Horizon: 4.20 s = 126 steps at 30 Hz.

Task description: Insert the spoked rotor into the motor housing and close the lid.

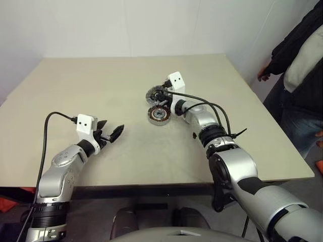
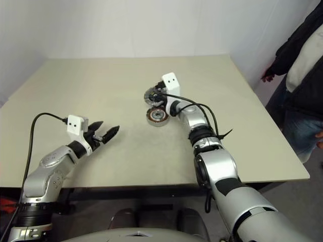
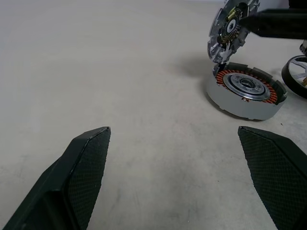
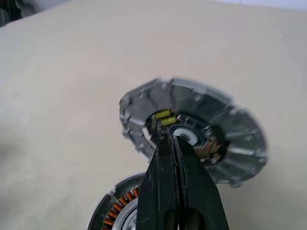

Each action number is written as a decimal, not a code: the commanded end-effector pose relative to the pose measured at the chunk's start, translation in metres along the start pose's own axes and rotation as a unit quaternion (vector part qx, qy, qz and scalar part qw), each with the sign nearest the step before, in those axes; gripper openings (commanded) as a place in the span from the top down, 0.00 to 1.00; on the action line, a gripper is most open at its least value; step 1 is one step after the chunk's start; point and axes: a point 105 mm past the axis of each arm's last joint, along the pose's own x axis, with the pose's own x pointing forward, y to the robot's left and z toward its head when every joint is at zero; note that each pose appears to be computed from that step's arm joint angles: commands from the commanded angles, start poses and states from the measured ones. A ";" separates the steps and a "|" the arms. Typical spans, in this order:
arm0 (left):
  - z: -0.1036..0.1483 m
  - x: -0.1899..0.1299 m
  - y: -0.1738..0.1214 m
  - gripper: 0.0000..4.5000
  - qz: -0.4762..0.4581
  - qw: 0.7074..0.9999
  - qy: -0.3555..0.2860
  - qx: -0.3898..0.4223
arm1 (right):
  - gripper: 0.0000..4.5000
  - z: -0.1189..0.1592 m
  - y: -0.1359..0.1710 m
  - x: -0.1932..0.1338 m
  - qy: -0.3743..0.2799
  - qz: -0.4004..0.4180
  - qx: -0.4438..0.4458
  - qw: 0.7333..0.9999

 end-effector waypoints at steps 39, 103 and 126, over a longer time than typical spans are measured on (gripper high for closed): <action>0.012 0.007 -0.004 0.00 -0.020 1.000 -0.017 0.017 | 0.96 0.030 -0.118 -0.109 0.004 -0.118 -0.048 0.992; 0.007 0.005 -0.005 0.00 -0.028 0.999 -0.004 0.022 | 0.41 -0.024 -0.159 -0.156 0.007 -0.256 0.267 0.929; 0.010 0.003 -0.002 0.00 -0.024 0.999 -0.003 0.031 | 0.41 -0.040 -0.097 -0.119 0.030 -0.160 0.434 0.886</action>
